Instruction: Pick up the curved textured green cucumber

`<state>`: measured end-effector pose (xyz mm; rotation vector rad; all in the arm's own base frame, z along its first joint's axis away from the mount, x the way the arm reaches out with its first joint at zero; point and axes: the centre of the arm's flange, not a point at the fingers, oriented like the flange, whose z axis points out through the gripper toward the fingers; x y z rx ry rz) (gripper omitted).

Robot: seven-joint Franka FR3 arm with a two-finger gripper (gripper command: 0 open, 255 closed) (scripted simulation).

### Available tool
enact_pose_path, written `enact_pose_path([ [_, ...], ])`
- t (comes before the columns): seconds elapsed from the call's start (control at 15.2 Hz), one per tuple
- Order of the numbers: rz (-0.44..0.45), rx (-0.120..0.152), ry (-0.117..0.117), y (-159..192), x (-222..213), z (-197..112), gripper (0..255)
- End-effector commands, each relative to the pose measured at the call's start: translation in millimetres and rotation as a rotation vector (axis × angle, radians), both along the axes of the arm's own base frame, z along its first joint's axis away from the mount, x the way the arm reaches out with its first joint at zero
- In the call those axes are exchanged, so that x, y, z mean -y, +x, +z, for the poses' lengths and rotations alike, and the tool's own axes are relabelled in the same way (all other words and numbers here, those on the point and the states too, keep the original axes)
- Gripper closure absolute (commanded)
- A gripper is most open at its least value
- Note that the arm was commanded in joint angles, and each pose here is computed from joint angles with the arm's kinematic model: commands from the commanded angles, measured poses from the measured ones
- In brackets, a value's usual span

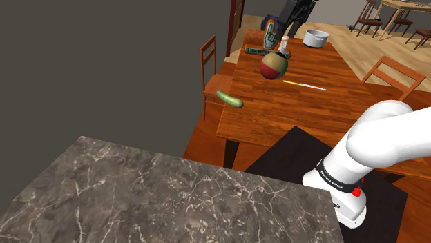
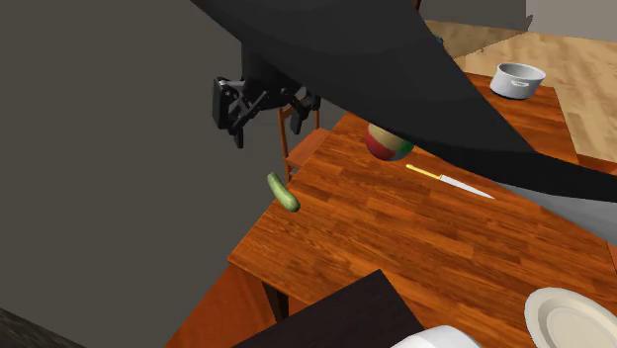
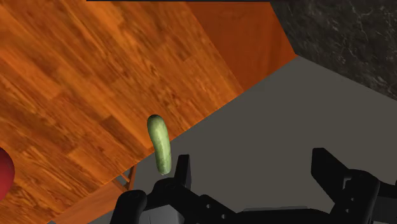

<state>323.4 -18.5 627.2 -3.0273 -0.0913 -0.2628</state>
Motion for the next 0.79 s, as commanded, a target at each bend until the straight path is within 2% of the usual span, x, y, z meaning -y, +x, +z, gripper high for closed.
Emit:
enact_pose_path([
  [0.0,0.000,0.000,0.000,0,0,0,0],
  [0.73,0.003,-0.050,-0.028,94,22,-112,0],
])
